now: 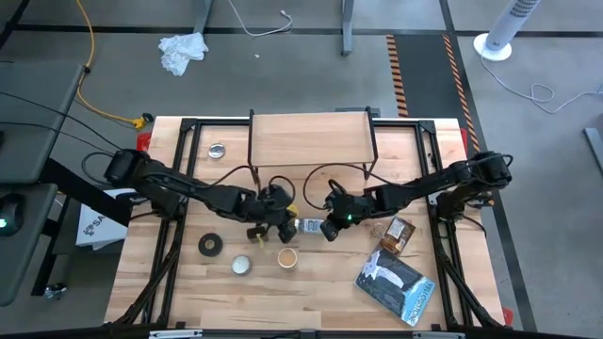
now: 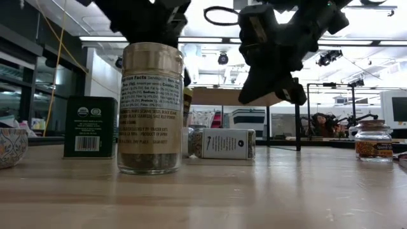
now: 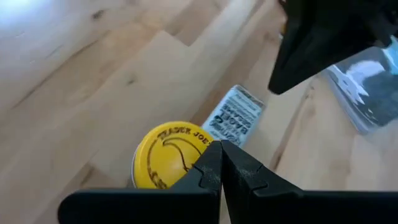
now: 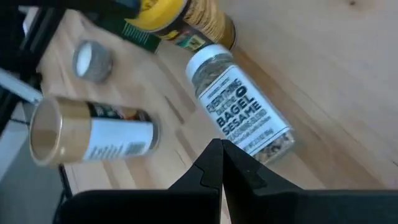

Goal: Shelf spices
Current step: Adjust the seasoning bottles

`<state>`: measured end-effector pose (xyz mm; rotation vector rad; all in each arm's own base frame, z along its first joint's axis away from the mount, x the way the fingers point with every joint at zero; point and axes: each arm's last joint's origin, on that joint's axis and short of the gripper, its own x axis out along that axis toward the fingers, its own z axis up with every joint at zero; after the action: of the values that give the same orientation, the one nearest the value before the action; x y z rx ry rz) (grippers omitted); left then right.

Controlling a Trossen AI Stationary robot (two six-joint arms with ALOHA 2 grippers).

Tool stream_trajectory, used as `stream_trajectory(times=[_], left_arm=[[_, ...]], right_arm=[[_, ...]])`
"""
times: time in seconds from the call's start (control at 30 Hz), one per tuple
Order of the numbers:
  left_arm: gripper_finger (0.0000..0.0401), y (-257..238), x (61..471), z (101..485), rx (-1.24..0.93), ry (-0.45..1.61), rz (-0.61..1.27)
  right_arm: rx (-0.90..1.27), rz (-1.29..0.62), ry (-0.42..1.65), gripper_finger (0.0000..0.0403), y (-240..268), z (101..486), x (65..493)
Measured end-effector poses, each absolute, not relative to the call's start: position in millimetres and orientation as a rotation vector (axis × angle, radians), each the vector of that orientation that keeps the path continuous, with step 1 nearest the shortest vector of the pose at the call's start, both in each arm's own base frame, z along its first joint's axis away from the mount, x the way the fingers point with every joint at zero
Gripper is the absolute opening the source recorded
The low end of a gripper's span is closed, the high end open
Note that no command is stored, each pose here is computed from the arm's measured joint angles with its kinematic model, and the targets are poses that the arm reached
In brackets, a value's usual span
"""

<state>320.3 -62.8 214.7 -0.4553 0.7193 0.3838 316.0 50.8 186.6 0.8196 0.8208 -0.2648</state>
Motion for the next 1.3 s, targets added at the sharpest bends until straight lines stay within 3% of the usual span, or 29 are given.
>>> stream_trajectory(times=[0.2,0.67,1.07,1.3], left_arm=[[0.0,-65,330,236,-0.321,0.694,0.334],[0.0,-52,337,232,-0.204,0.748,0.261],[0.0,-41,329,217,-0.193,0.945,0.25],[0.0,-51,314,217,-0.138,1.061,0.229]], right_arm=[[0.819,-0.226,0.816,0.0,53,190,316],[0.835,-0.202,0.704,0.0,53,197,323],[0.815,-0.207,0.648,0.0,50,218,314],[0.792,-0.253,0.721,0.0,48,217,304]])
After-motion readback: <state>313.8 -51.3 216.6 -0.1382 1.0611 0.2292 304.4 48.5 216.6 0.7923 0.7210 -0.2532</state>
